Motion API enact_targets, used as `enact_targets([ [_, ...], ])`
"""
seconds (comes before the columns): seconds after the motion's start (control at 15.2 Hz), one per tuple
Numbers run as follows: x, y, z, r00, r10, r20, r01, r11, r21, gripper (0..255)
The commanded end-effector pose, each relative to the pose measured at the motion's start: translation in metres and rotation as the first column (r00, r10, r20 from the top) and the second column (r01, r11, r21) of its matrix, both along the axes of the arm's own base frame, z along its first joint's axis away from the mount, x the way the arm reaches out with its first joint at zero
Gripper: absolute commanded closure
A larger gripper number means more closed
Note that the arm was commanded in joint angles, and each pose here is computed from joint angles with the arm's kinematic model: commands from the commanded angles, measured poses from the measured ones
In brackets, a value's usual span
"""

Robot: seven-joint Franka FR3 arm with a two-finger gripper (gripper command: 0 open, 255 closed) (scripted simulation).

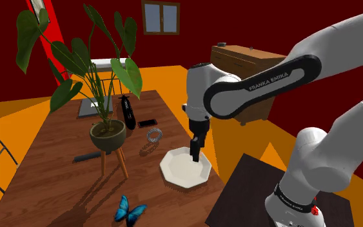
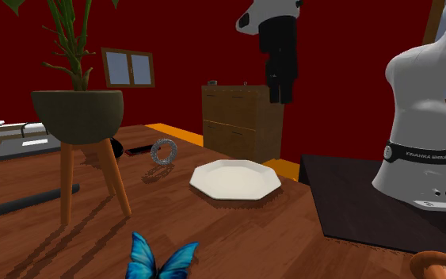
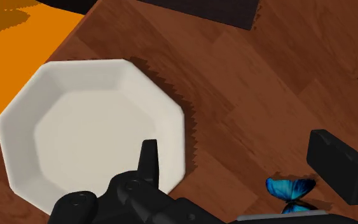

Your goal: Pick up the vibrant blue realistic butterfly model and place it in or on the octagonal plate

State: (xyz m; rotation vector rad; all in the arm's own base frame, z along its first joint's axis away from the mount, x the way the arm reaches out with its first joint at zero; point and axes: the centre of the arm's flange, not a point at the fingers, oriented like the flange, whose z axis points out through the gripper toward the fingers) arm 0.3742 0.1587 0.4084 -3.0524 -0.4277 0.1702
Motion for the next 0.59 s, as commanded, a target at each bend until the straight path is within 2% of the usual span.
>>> enact_targets([
  [0.0,0.010,0.018,-0.010,1.000,0.018,0.021,-0.018,1.000,0.000,0],
  [0.53,0.043,0.101,-0.060,0.992,0.088,0.095,-0.088,0.996,-0.007,0],
])
